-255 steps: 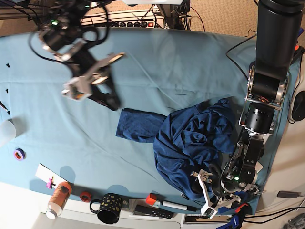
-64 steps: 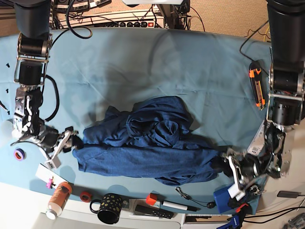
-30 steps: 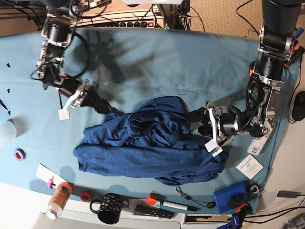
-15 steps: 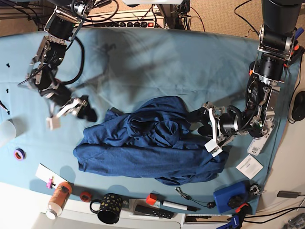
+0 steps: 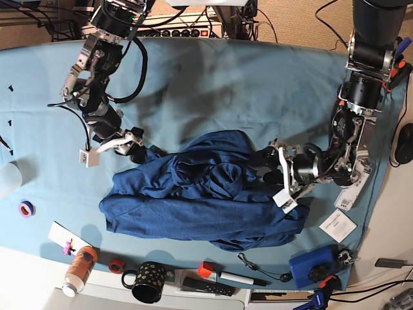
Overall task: Layout the t-shirt on the table in an organized manner, then fold the t-shirt properly
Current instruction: 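Raise both grippers and move them over the bunched shirt, then grasp the shirt fabric with both grippers from opposite sides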
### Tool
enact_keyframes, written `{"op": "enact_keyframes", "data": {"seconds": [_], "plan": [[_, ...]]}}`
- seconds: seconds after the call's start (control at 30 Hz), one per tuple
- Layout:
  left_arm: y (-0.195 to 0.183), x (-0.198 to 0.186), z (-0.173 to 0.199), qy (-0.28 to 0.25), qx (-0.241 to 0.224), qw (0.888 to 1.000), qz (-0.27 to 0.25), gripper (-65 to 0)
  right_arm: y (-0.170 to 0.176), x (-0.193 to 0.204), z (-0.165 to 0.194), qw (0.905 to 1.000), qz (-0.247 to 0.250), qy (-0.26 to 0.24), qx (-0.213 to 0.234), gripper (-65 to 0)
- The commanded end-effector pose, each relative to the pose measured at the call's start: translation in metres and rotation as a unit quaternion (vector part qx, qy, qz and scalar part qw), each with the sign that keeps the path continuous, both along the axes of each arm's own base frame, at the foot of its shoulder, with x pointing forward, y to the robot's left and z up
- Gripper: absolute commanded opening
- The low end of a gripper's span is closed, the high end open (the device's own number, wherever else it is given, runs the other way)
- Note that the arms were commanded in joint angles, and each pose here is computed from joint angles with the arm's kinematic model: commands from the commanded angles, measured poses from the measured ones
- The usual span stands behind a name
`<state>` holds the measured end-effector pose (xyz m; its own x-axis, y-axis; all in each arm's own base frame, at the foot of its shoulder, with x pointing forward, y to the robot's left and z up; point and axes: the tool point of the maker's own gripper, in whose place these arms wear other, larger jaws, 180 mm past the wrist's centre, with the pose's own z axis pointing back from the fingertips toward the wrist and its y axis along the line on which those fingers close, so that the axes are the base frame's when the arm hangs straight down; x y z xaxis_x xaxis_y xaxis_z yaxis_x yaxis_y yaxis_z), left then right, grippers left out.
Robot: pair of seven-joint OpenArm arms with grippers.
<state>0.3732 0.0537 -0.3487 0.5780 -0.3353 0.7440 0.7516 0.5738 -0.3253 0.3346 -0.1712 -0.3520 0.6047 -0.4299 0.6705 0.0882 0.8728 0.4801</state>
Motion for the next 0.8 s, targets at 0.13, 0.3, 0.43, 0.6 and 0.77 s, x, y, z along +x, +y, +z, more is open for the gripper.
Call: {"op": "enact_keyframes", "data": {"seconds": [0.13, 0.3, 0.43, 0.6, 0.77], "plan": [[0.001, 0.013, 0.019, -0.028, -0.009, 1.0, 0.002, -24.0, 0.023, 0.01, 0.003, 0.9999, -0.01, -0.006, -0.006, -30.7], [0.001, 0.013, 0.019, -0.029, -0.009, 1.0, 0.002, -24.0, 0.039, 0.016, 0.003, 0.9996, 0.003, -0.009, -0.026, -30.7], [0.001, 0.013, 0.019, -0.029, -0.009, 1.0, 0.002, -24.0, 0.037, 0.015, -0.001, 0.9991, -0.003, 0.002, -0.042, -30.7], [0.001, 0.013, 0.019, -0.029, -0.01, 1.0, 0.003, -24.0, 0.022, 0.012, -0.007, 0.9976, -0.028, 0.018, -0.062, -30.7], [0.001, 0.013, 0.019, -0.029, -0.009, 1.0, 0.002, -24.0, 0.02, 0.004, -0.032, 0.9968, -0.034, 0.054, -0.047, -30.7]]}}
